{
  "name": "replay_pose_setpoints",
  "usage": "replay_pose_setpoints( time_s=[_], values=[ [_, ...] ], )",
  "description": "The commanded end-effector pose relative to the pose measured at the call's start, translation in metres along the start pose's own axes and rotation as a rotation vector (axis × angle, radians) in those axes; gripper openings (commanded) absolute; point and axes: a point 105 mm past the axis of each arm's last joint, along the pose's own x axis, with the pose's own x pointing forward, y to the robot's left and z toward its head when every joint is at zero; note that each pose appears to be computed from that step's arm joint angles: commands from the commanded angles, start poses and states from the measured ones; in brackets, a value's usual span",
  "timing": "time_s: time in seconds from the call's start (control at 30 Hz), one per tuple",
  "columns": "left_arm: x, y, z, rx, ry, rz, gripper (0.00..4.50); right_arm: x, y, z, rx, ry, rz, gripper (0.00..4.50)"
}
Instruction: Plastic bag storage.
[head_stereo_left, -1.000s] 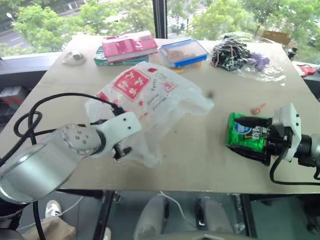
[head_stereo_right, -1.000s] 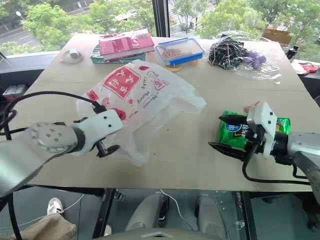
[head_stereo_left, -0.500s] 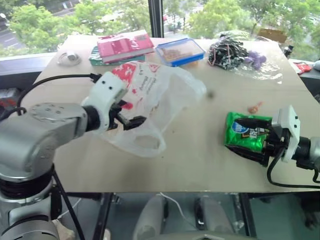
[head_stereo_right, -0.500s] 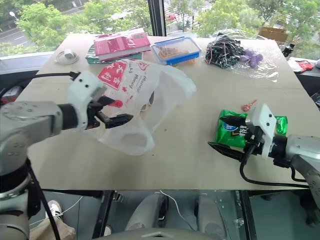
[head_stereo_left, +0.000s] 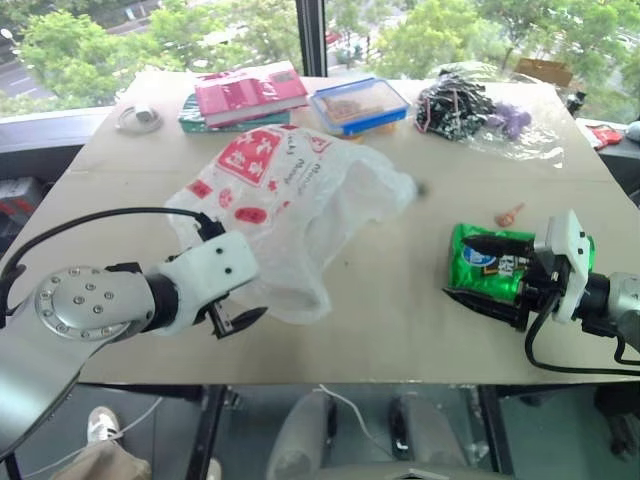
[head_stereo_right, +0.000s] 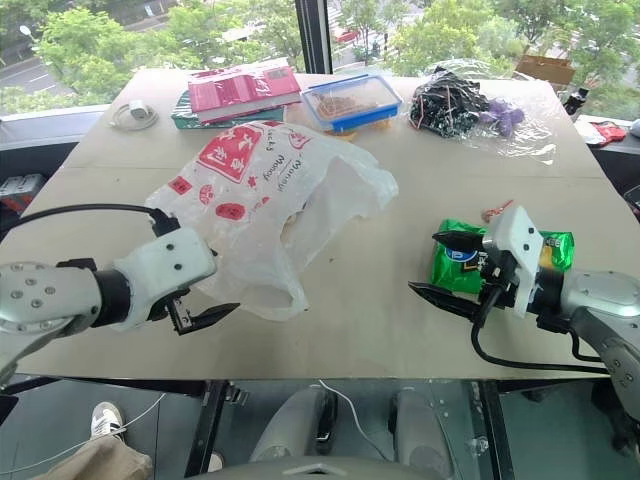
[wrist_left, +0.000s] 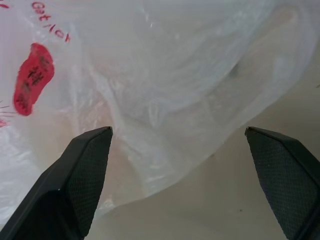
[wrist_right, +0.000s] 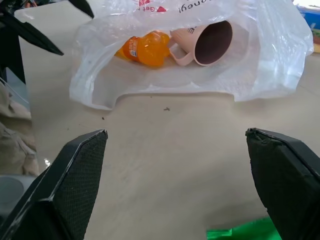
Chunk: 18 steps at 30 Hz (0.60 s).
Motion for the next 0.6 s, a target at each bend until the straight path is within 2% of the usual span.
replay_pose_setpoints(
  time_s=[0.03, 0.27, 0.47, 0.57, 0.6],
  values=[
    [0.004, 0.007, 0.009, 0.136, -0.067, 0.091, 4.44, 0.001, 0.001, 0.009, -0.031, -0.031, 0.004, 4.5],
    [0.037, 0.01, 0.005, 0.252, -0.111, 0.166, 4.44, -0.005, 0.003, 0.011, -0.031, -0.025, -0.031, 4.5],
    [0.055, 0.0, 0.011, 0.324, -0.196, 0.197, 4.44, -0.016, 0.008, 0.011, -0.025, -0.012, -0.093, 4.5],
    [0.058, -0.004, 0.017, 0.323, -0.266, 0.201, 4.44, -0.019, 0.012, 0.011, -0.018, -0.012, -0.111, 4.5],
    [0.058, -0.003, 0.017, 0.263, -0.276, 0.191, 4.44, -0.02, 0.013, 0.011, -0.016, -0.011, -0.118, 4.5]
  ],
)
